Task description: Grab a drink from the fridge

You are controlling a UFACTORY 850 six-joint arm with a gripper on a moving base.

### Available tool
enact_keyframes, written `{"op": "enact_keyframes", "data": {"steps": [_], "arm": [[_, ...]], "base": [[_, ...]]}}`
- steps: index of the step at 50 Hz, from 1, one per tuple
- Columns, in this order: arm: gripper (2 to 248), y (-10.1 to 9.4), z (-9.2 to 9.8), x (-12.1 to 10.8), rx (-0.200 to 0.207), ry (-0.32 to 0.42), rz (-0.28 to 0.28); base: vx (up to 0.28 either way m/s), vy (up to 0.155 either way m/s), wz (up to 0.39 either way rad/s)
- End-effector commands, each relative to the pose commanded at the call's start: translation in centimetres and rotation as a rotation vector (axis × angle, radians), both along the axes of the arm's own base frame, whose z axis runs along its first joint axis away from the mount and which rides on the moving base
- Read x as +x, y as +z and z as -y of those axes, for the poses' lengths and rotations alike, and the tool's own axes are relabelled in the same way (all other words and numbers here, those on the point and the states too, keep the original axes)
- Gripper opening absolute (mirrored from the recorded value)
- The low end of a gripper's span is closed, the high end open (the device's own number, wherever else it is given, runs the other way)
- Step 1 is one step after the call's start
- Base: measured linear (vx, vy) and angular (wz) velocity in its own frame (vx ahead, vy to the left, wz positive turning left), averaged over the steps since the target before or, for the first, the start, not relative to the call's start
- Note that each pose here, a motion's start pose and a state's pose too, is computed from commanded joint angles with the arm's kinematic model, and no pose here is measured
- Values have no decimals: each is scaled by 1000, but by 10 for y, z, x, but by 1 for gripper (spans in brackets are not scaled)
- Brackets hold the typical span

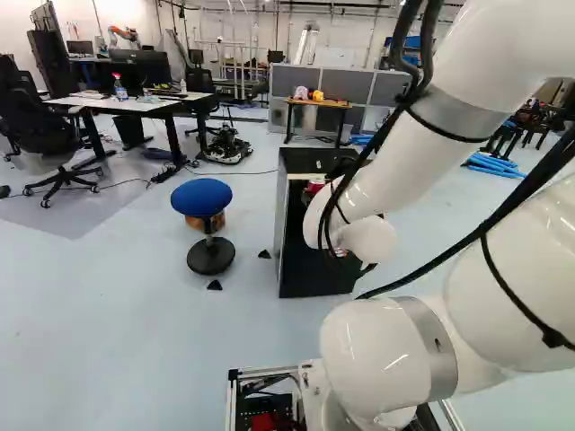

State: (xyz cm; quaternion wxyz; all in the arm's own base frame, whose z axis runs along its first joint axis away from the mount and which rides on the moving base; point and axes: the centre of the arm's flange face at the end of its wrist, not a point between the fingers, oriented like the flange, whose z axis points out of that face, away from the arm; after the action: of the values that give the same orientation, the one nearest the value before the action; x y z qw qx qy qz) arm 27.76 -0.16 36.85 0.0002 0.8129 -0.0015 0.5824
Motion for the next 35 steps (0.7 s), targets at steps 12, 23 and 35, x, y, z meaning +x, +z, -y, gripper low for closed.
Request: {"op": "enact_keyframes", "data": {"steps": [12, 23, 35], "arm": [[99, -2, -1, -6, -1, 2, -4], [99, -3, -2, -7, -1, 3, -4], [99, -3, -2, -7, -1, 3, -4]], "base": [[0, 0, 0], [0, 0, 0], [0, 0, 0]]}}
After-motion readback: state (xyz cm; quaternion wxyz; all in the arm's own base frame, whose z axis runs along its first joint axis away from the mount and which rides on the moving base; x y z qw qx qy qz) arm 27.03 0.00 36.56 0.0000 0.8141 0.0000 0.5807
